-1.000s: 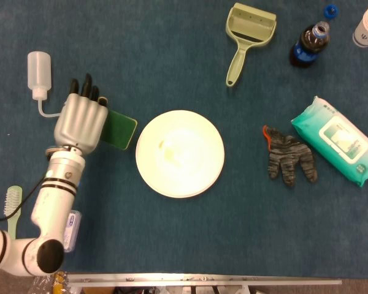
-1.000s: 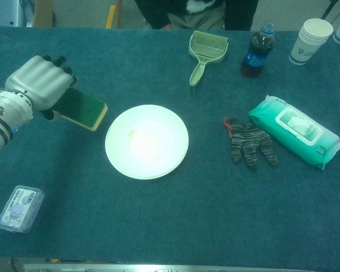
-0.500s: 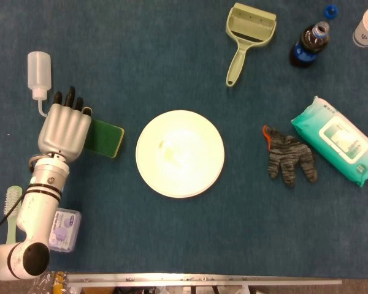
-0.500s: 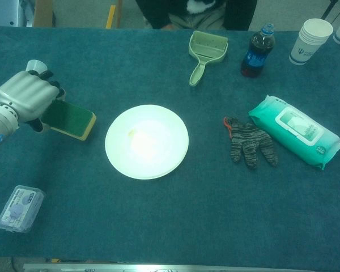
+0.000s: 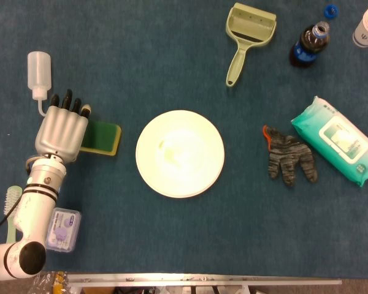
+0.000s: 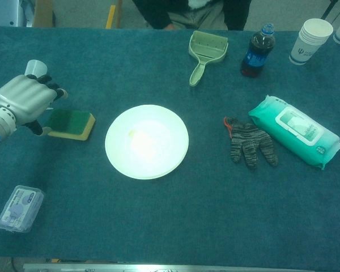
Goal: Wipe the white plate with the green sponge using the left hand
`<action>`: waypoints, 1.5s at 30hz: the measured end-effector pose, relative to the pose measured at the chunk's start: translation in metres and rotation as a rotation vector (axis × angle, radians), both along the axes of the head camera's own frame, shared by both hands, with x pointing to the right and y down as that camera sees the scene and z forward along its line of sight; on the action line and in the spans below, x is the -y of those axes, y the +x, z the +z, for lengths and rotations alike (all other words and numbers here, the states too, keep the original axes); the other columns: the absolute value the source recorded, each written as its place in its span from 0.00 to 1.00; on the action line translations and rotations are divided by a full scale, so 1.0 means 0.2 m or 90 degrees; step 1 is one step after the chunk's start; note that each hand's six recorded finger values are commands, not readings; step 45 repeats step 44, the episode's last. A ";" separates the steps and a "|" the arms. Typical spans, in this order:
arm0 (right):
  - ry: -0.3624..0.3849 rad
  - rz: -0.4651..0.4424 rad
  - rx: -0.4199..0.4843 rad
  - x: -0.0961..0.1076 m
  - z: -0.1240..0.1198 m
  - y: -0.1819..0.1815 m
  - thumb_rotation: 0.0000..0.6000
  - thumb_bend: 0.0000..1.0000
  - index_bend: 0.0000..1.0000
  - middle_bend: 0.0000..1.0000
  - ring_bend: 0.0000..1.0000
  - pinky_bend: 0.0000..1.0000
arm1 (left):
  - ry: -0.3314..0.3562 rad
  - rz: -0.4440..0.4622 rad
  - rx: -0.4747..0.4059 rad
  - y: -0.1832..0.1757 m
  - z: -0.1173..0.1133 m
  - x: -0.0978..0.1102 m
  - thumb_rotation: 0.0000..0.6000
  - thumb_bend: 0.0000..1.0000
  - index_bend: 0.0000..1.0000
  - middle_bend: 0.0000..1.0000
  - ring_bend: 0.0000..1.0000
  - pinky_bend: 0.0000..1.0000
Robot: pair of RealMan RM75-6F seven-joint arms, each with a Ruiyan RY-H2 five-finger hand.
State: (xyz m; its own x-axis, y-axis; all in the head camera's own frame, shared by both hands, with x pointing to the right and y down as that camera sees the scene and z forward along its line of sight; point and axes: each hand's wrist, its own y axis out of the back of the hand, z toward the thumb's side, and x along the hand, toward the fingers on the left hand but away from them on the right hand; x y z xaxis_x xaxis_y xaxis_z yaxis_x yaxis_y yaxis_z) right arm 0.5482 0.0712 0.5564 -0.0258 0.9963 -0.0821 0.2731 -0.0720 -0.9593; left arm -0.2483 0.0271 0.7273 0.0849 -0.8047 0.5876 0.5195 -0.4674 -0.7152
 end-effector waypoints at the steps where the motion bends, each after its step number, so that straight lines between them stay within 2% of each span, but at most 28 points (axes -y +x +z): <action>1: 0.000 -0.001 0.000 0.00 0.00 0.00 1.00 0.18 0.34 0.40 0.26 0.31 | 0.000 -0.001 -0.001 0.00 0.00 0.00 0.85 0.24 0.11 0.13 0.04 0.14; 7: 0.002 -0.002 -0.001 0.00 0.00 -0.01 1.00 0.18 0.34 0.40 0.26 0.31 | 0.001 -0.010 -0.014 -0.01 -0.02 0.00 0.84 0.24 0.10 0.12 0.04 0.14; 13: 0.001 0.000 -0.002 0.00 0.00 -0.01 1.00 0.18 0.34 0.40 0.26 0.31 | 0.017 -0.036 -0.061 -0.03 -0.07 0.00 0.85 0.24 0.11 0.12 0.04 0.14; 20: -0.002 0.004 -0.010 0.00 0.00 0.00 1.00 0.18 0.34 0.40 0.26 0.31 | 0.040 -0.089 -0.175 -0.07 -0.16 -0.01 0.98 0.24 0.14 0.15 0.05 0.14; 26: -0.001 0.009 -0.026 -0.01 -0.01 0.01 1.00 0.18 0.34 0.40 0.26 0.31 | 0.077 -0.096 -0.276 -0.11 -0.24 -0.03 0.99 0.24 0.19 0.17 0.05 0.14; 32: -0.004 0.014 -0.039 -0.01 0.00 0.01 1.00 0.18 0.34 0.40 0.26 0.31 | 0.125 -0.104 -0.362 -0.21 -0.32 -0.07 0.99 0.24 0.20 0.20 0.06 0.14; 37: -0.008 0.020 -0.042 -0.02 0.00 0.01 1.00 0.18 0.34 0.40 0.26 0.31 | 0.154 -0.122 -0.371 -0.33 -0.36 -0.14 0.99 0.24 0.20 0.20 0.06 0.14; 45: -0.010 0.022 -0.042 -0.02 0.02 0.01 1.00 0.18 0.34 0.40 0.26 0.31 | 0.161 -0.133 -0.357 -0.39 -0.39 -0.17 0.99 0.24 0.20 0.20 0.06 0.14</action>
